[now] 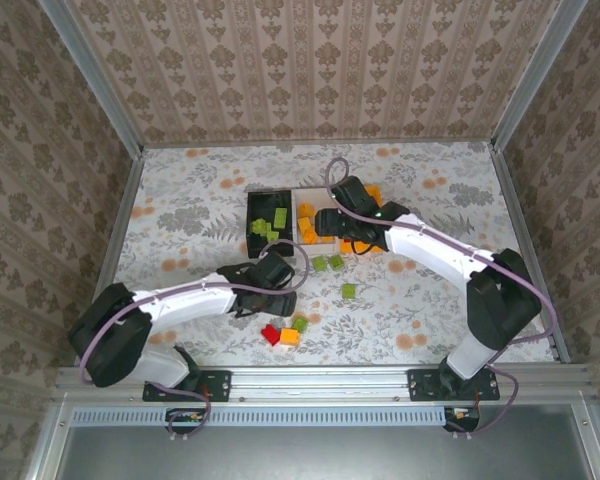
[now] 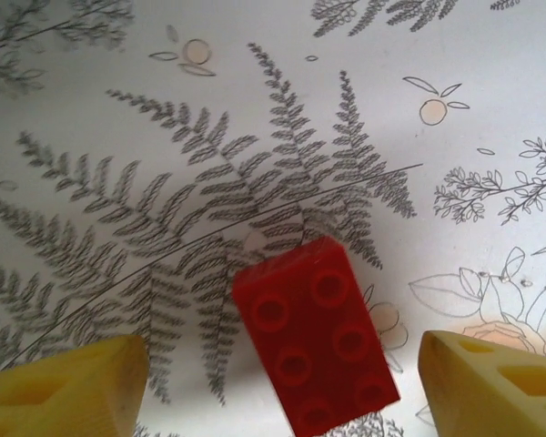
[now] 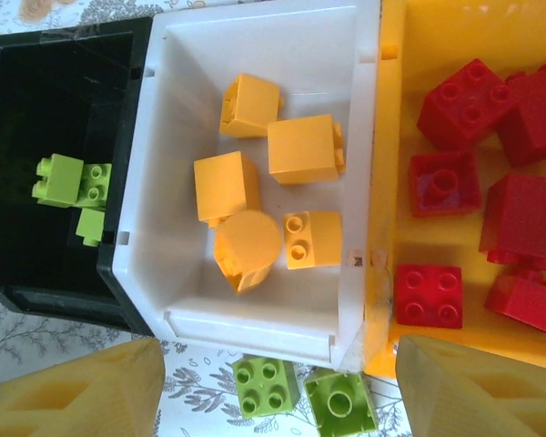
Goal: Sort the legos into containers by color
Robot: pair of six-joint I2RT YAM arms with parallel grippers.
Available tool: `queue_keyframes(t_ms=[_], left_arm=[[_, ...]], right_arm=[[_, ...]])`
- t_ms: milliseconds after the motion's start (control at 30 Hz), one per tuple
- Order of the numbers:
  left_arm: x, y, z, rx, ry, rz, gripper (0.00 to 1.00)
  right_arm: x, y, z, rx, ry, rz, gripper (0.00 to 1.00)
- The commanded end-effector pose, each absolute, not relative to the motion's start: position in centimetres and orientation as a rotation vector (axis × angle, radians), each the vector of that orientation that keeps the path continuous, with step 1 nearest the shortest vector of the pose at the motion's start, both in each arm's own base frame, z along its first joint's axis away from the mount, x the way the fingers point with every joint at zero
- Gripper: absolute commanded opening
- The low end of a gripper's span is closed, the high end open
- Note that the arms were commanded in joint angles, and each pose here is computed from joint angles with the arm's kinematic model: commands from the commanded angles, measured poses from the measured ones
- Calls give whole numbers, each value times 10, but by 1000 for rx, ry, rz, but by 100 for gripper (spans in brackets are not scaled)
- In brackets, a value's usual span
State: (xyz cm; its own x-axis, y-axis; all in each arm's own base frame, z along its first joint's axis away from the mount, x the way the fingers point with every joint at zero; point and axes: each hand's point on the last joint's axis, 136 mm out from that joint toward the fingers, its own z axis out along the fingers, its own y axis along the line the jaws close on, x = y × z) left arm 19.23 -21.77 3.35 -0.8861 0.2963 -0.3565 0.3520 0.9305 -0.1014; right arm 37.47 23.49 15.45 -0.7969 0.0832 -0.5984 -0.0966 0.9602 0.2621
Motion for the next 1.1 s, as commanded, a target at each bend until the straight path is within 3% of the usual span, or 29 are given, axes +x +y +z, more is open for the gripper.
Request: queue_keyframes(t_ms=[0,167,500,767,1067], left_arm=[[195,-230,32,518,2745,-251,75],[190,-231,11,530,2795,-242,63],[191,-243,17,557,2773,-262,25],[217,-288,84,618,2602,-403,21],[299,-381,157,713,2366,-541,21]], right_arm=[[374,225,182,40,2381,402,69],[370,213,192,60,2348,396,70],[360,191,189,138,2341,394,70],[340,154,173,289,2328,379,70],[313,125,144,368,2368,319,70]])
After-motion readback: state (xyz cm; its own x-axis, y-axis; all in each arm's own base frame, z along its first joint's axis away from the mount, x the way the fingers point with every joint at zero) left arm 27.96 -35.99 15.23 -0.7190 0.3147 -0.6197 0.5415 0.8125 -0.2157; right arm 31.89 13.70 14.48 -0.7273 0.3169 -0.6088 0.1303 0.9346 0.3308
